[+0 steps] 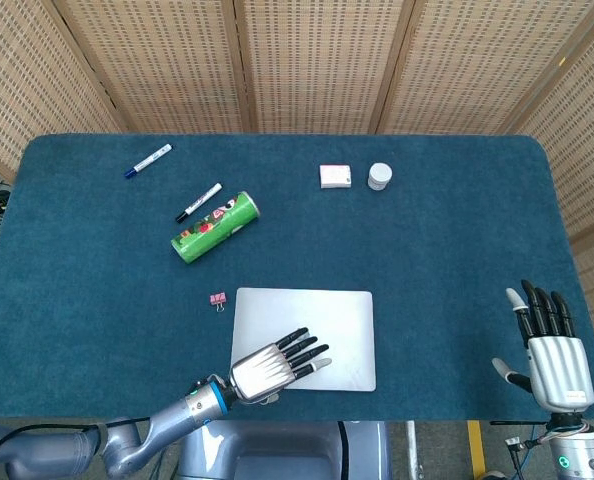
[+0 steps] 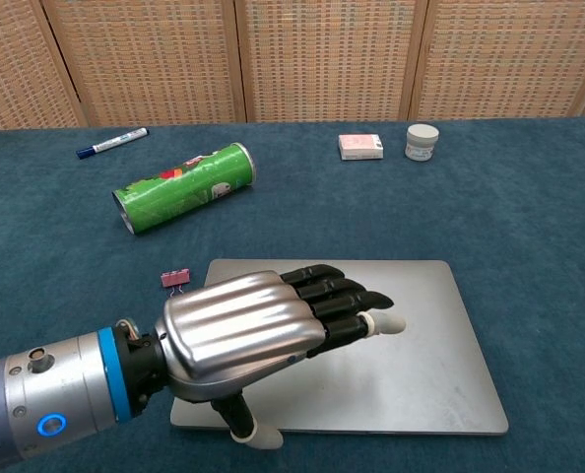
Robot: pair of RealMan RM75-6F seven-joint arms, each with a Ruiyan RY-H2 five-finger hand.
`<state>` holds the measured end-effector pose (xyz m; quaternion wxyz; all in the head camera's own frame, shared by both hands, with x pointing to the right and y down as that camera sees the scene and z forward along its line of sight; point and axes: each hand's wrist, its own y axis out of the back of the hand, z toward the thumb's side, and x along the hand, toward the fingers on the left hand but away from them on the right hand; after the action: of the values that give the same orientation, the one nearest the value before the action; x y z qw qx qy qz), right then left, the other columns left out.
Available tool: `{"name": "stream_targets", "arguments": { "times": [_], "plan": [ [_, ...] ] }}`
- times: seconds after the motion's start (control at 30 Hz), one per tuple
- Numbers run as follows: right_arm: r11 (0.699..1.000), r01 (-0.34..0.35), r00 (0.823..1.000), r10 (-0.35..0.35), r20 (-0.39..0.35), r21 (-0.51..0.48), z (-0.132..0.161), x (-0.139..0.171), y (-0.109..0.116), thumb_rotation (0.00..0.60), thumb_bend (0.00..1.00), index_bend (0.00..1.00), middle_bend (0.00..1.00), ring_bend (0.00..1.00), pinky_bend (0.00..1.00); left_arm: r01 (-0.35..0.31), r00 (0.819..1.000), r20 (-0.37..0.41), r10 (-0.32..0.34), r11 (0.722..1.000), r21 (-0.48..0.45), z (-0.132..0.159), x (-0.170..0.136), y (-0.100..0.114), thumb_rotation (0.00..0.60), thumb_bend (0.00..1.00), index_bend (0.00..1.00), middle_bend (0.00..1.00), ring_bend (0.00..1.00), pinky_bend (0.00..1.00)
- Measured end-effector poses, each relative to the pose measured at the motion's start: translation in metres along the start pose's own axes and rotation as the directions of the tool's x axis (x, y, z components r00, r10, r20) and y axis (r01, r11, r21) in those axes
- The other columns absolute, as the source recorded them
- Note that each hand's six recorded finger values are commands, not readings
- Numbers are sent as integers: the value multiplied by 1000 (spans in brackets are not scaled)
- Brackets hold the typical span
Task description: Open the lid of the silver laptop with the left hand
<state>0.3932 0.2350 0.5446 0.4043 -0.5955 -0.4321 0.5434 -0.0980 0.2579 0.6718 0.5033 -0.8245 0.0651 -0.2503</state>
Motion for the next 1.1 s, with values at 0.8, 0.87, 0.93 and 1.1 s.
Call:
{"name": "stream_targets", "arguments": {
  "times": [0.8, 0.87, 0.93, 1.1],
  "plan": [
    [1000, -7, 1000, 7, 6, -26, -4, -2, 1, 600, 0, 0, 0, 0, 0, 22, 999, -27, -21, 999, 36, 12, 35, -15, 600, 149, 0, 0, 0, 0],
    [1000, -7, 1000, 7, 7, -28, -5, -2, 1, 600, 0, 0, 0, 0, 0, 20, 999, -32, -19, 999, 36, 12, 37, -15, 600, 207, 0, 0, 0, 0],
    [1000, -7, 1000, 7, 7, -30, -5, -2, 2, 600, 0, 0, 0, 0, 0, 19, 999, -36, -18, 999, 33, 11, 39, -15, 600, 289, 0, 0, 0, 0],
    [999, -6, 1000, 7, 9, -35, -6, -3, 2, 600, 0, 0, 0, 0, 0, 15, 999, -40, -14, 1000, 18, 12, 41, -15, 600, 414, 0, 0, 0, 0]
  ]
}}
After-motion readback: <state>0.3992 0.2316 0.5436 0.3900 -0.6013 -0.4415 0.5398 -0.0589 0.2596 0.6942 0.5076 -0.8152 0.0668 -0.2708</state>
